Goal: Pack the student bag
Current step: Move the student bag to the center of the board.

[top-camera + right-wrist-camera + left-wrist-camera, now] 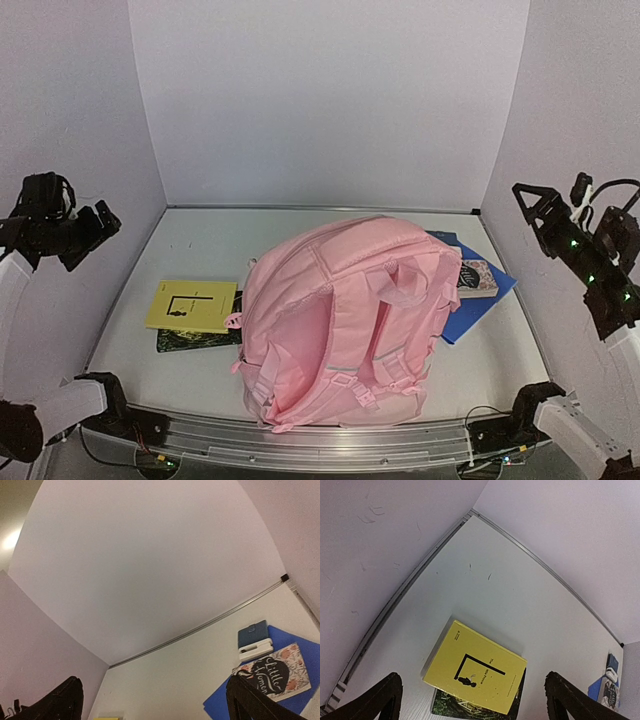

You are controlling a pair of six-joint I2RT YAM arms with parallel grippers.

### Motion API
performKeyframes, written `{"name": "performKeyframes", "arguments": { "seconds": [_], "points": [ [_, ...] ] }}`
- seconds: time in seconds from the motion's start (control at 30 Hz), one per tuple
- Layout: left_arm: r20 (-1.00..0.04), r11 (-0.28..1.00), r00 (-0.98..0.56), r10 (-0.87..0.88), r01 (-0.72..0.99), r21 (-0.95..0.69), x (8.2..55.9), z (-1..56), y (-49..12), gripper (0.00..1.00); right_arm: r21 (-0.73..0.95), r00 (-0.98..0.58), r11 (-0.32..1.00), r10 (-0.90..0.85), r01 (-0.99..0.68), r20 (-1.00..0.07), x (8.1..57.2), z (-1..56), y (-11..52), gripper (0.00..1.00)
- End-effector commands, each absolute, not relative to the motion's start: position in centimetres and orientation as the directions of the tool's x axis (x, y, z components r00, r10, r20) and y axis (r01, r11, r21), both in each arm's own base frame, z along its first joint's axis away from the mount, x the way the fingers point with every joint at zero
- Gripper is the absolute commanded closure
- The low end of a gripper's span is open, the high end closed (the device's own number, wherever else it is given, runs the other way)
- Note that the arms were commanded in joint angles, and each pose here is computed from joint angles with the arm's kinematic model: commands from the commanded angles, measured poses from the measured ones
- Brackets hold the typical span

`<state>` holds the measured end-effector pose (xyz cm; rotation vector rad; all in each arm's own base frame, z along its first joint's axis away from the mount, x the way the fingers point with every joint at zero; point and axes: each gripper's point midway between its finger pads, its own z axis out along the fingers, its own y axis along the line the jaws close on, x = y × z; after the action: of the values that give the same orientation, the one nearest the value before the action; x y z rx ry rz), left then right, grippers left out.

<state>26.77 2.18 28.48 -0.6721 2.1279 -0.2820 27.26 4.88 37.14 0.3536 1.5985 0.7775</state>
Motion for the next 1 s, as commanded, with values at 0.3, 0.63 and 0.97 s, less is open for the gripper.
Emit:
{"name": "performKeyframes", "arguments": {
  "seconds": [0.3,0.63,0.97],
  "points": [
    [-0.775,0.629,-0.59,-0.225,0.52,-0.578,24.9,34.0,-11.2,0.0,0.739,-0.626,0.641,0.494,-0.207,-0.604,23.0,29.8,10.2,0.04],
    [-0.681,0.628,-0.73,0.058,0.557,-0.544,24.1,27.6,-20.0,0.0,0.717,-0.82,0.697,0.399,-0.02,-0.411,20.9,19.7,10.3,0.06],
    [-0.807,0.305,-0.561,0.185,0.814,-0.495,17.9,31.5,-26.7,0.0,0.71,-0.836,0.704,0.399,0.017,-0.376,21.9,17.1,10.3,0.04]
  ]
}}
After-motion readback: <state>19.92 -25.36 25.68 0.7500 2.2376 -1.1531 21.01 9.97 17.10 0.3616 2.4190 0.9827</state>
